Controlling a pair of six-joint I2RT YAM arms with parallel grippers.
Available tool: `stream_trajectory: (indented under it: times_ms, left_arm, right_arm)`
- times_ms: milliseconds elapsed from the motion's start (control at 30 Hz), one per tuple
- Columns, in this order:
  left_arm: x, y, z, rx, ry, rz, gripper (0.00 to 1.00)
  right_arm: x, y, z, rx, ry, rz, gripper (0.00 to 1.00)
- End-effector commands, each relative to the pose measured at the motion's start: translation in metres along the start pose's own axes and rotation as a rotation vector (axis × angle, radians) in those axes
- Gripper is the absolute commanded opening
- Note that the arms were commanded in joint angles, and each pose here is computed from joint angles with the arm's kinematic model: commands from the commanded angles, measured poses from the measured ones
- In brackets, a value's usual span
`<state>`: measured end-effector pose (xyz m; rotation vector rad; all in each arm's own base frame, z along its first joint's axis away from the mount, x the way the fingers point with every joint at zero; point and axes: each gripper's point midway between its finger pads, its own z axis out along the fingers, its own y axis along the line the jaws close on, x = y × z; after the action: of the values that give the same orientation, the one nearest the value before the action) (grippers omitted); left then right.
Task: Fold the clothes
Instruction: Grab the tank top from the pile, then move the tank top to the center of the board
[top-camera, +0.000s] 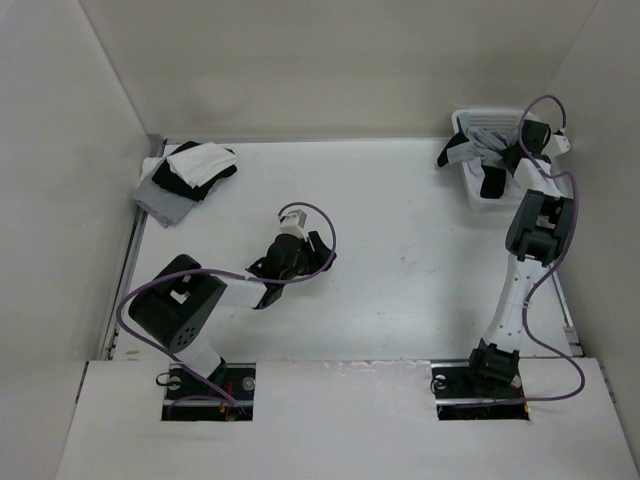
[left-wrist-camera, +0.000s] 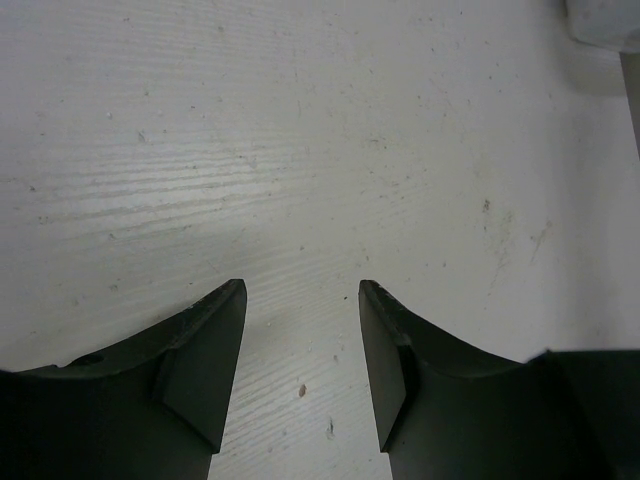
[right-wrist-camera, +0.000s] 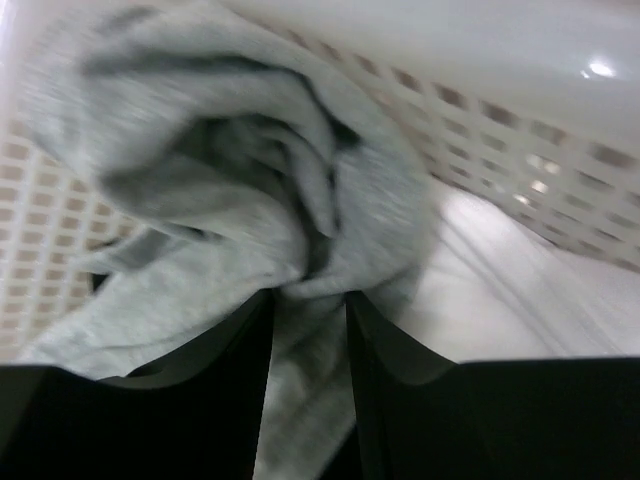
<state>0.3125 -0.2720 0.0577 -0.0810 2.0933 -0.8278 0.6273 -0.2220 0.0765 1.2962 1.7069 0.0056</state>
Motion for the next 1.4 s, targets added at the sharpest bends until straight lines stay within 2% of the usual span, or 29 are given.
stream_trajectory:
  times_ms: [0,133,233,333,567,733,1000,1167,1200,1333,1367]
  left_arm:
    - [-0.022,-0.014,-0.008,0.064,-0.069,-0.025,0.48]
    - [-0.021,-0.013,-0.007,0.066,-0.066,-0.034,0.48]
    - [-0.02,-0.012,-0.006,0.064,-0.063,-0.034,0.48]
    - [-0.019,-0.011,-0.005,0.06,-0.06,-0.033,0.48]
    - [-0.015,-0.012,-0.002,0.06,-0.048,-0.03,0.47]
    - [-0.014,-0.016,-0.002,0.069,-0.047,-0.021,0.47]
    - [-0.023,-0.019,-0.007,0.082,-0.076,-0.036,0.47]
    - [-0.039,-0.02,-0.019,0.088,-0.118,-0.075,0.46]
    - [-0.046,-0.021,-0.025,0.091,-0.138,-0.091,0.46]
    - [-0.07,-0.018,-0.049,0.08,-0.219,-0.142,0.46]
    - [-0.079,-0.017,-0.058,0.073,-0.249,-0.158,0.46]
  right_arm:
    - [0.011,0.01,-0.001,-0.008,0.064,-0.022,0.37]
    - [0.024,0.019,-0.001,-0.065,0.112,-0.018,0.12]
    - [0.021,0.03,-0.006,-0.122,0.111,0.019,0.02]
    - [0.001,0.048,-0.024,-0.202,0.059,0.054,0.0]
    - [-0.081,0.103,-0.122,-0.425,-0.144,0.093,0.0]
    - [-0.132,0.13,-0.219,-0.576,-0.272,0.096,0.0]
    - [-0.169,0.164,-0.391,-0.84,-0.395,0.052,0.0]
    - [-0.161,0.179,-0.516,-1.07,-0.387,0.015,0.01]
    - [-0.149,0.179,-0.556,-1.149,-0.36,0.001,0.01]
    - [-0.123,0.168,-0.654,-1.36,-0.299,-0.009,0.01]
    - [-0.116,0.159,-0.692,-1.444,-0.261,-0.004,0.02]
